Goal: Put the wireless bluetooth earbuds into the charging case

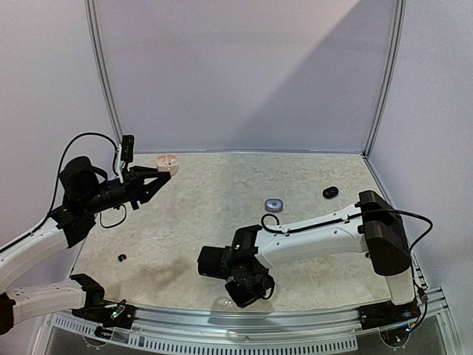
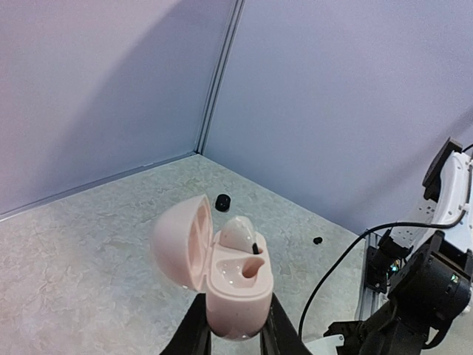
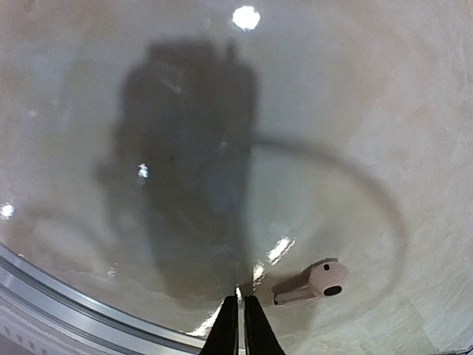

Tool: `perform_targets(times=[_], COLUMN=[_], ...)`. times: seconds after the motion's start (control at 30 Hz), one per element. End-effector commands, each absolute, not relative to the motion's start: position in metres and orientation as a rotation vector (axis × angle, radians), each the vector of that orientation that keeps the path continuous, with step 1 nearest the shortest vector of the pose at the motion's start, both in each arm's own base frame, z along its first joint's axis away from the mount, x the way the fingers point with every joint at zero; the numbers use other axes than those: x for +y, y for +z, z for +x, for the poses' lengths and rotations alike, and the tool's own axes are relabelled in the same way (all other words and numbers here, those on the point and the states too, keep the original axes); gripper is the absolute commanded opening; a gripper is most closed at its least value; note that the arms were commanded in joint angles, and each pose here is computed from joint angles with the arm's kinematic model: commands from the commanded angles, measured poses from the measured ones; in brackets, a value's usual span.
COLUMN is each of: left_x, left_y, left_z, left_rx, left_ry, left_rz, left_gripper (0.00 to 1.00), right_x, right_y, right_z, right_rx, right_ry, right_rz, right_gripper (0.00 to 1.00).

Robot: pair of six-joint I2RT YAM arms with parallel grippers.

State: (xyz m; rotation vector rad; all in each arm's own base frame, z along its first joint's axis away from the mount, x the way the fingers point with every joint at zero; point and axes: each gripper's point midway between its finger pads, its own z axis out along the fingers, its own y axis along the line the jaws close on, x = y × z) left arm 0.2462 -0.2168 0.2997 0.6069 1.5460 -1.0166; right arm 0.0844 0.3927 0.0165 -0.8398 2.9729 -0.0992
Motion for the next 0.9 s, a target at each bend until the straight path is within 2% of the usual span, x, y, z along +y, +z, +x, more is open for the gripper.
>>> perform_targets(times=[0.0, 0.1, 0.23, 0.3, 0.43, 0.63, 0.87], left_x=[-0.215, -0.215, -0.215, -0.215, -0.214, -0.214, -0.213], left_y=[0.305, 0.305, 0.306, 0.306, 0.305, 0.304, 0.306], left_z=[0.249, 0.249, 0.249, 0.249, 0.248, 0.247, 0.245], left_rx=[1.531, 1.531, 1.527, 1.525, 1.517, 1.513, 1.506], left_ry=[-1.011, -1.011, -1.008, -1.005, -0.992, -0.993, -0.991], left_rz=[0.599, 0.601, 0.602, 0.604, 0.618, 0.614, 0.616], left_gripper=[0.0, 0.0, 0.0, 0.0, 0.0, 0.0, 0.0], right_x=[0.426, 0.438, 0.398, 0.377, 0.365, 0.378, 0.371], right_y=[0.047, 0.069, 0.087, 0.093, 0.085, 0.059, 0.041], right_z=[0.084, 0.099, 0.133, 0.141, 0.139, 0.131, 0.133], right_rx=[2.902, 2.841, 2.858, 2.857, 2.881, 2.955, 2.976], right_ry=[0.063, 0.124, -0.042, -0.14, -0.168, -0.067, -0.123], right_rz=[-0.932, -0.89, -0.588, -0.404, -0.258, -0.216, -0.191], right_gripper=[0.05, 0.08, 0.35, 0.44, 0.57, 0.58, 0.45])
